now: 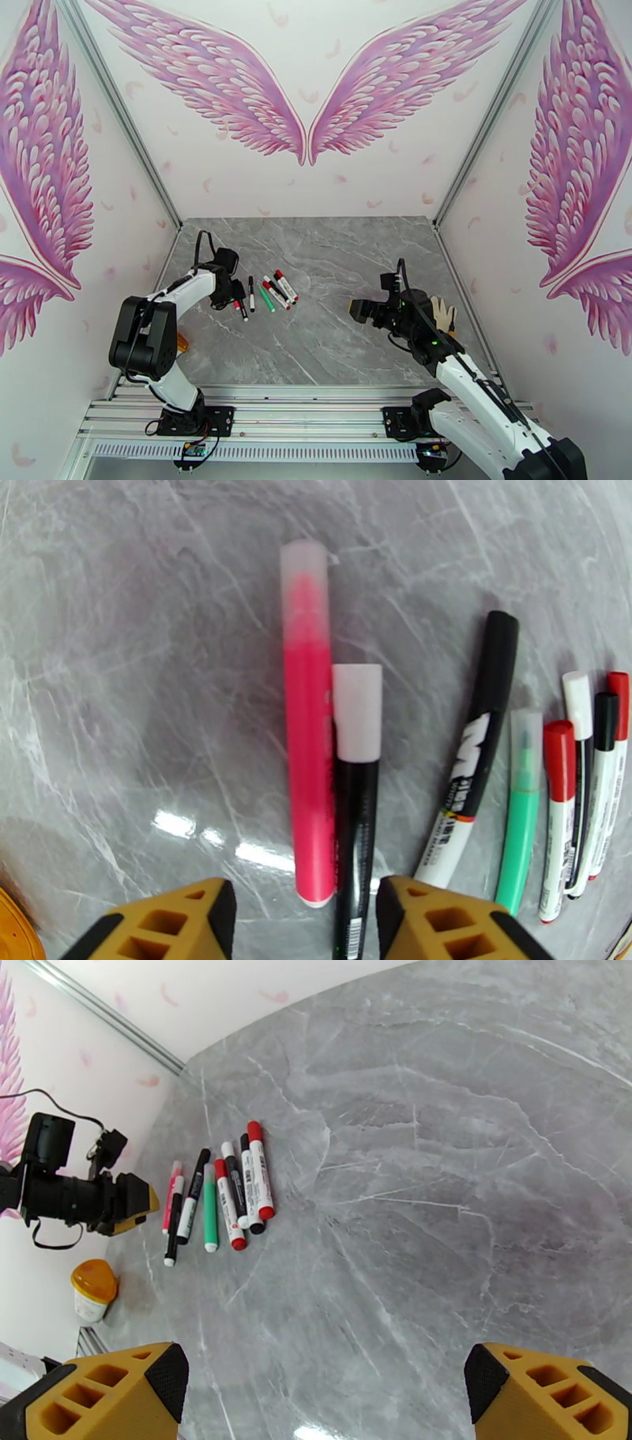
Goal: Open the pen caps
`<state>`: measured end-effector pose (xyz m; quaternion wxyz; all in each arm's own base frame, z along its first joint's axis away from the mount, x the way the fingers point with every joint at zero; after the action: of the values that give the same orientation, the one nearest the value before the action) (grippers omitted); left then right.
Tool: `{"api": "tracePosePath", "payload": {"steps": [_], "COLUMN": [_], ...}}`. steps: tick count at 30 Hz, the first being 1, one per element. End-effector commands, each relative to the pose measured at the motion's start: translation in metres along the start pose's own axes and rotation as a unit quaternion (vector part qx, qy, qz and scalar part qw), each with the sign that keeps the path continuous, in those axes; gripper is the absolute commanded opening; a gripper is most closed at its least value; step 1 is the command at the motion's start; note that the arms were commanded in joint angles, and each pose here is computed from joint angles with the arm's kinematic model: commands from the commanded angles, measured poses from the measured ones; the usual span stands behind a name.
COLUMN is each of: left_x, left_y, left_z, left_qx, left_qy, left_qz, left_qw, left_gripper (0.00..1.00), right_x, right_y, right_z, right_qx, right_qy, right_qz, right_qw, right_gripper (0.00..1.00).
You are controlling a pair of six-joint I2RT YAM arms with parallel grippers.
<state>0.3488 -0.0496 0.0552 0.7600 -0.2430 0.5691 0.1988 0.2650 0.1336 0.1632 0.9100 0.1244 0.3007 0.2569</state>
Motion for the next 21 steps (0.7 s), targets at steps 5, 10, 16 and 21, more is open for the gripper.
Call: {"api": "tracePosePath", "payload": {"steps": [5,10,16,21], "left_x": [0.01,0.017,0.019,0.019], "left_y": [0.002,0.003,0.001,-0.001], "left_z": [0.008,0.011,0.011,0.009], "left_qx": [-0.003,-0.015,-0.011,-0.007], "left_qy": [0.008,0.014,0.019,0.022], "left_qz": [0.005,-0.013,-0.026,-0.033], "left_qw": [1.0,1.0,0.999,0.999], "left_gripper": [0.47,0.43,0.41,0.4], "right_x": [0.0,-0.001,-0.001,0.0], "right_y": [0.002,0.002,0.001,0.0], "right_z": [-0.011,-0.012,-0.015,-0.018], "right_qx": [0.015,0.018,0.022,0.024], "right_qy": [0.014,0.014,0.018,0.019], "right_qz": [0.006,0.006,0.004,0.002], "right_qw": [1.0,1.0,1.0,1.0], "right_gripper": [0.99,0.99,0.99,0.99]}}
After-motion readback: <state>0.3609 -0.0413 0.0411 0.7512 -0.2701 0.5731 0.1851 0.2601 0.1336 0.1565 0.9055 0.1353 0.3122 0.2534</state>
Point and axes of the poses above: each hand's point on the last joint's axis, 136 mm out from that joint toward the fingers, its own x axis out along the fingers, its own y axis along the line the jaws close on, z = x × y, the point moved 1 cm from there along -x, back along the fingers, and after that the axes turned 13 degrees about -x, right-handed, at the moved point
